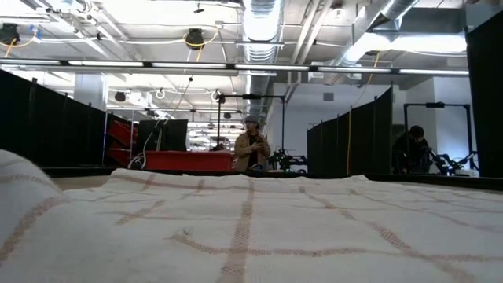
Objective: Roll towel
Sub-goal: Fold the white striped towel
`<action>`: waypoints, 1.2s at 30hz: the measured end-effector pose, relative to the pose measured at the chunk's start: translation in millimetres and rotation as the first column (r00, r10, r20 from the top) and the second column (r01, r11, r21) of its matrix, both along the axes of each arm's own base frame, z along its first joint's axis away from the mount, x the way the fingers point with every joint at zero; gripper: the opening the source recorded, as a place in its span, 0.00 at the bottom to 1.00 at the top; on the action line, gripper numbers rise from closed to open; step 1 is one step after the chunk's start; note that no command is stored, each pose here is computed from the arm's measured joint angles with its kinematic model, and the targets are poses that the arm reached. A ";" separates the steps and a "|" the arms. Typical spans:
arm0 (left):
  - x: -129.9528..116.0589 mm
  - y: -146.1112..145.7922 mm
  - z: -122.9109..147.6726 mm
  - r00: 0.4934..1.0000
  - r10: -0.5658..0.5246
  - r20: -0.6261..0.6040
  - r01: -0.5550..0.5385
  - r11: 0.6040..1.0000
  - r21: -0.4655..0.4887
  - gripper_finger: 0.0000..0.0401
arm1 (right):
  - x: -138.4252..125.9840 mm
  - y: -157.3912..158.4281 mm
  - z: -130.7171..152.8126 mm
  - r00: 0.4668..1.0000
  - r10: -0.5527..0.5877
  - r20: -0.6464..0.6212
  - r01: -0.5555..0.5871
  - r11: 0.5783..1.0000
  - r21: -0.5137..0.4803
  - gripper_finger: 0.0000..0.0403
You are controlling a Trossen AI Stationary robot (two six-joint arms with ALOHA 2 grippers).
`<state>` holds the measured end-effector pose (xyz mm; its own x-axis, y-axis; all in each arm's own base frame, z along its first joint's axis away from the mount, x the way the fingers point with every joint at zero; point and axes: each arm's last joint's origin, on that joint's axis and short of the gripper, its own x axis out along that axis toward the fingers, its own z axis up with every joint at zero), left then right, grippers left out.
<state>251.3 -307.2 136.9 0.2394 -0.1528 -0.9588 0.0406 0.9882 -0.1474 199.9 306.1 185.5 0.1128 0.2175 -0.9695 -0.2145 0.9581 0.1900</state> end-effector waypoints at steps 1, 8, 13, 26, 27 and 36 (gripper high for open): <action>-0.3 0.4 -0.2 1.000 0.001 -0.003 -0.001 1.000 0.005 0.23 | -3.0 -1.2 -3.9 1.000 0.006 -0.018 -0.006 1.000 -0.028 0.37; 0.3 2.1 0.3 1.000 0.011 -0.007 -0.011 1.000 0.010 0.23 | 0.0 18.8 -15.5 0.999 -0.042 0.023 0.040 0.996 0.074 0.38; -0.4 3.4 1.4 1.000 0.017 -0.012 -0.017 1.000 0.020 0.23 | -3.2 38.8 -32.9 0.999 -0.038 -0.001 0.038 0.995 0.089 0.38; 1.9 6.5 2.2 1.000 0.019 -0.016 -0.018 0.999 0.029 0.23 | -5.3 50.3 -50.4 0.997 -0.063 -0.050 0.067 0.995 0.080 0.36; 2.1 6.6 2.2 1.000 0.019 -0.016 -0.019 0.999 0.028 0.23 | -5.4 50.9 -48.5 0.997 -0.065 -0.051 0.069 0.994 0.080 0.35; 2.4 6.8 2.3 1.000 0.016 -0.013 -0.016 0.999 0.031 0.23 | -6.6 46.1 -37.5 0.996 -0.065 -0.059 0.063 0.997 -0.040 0.32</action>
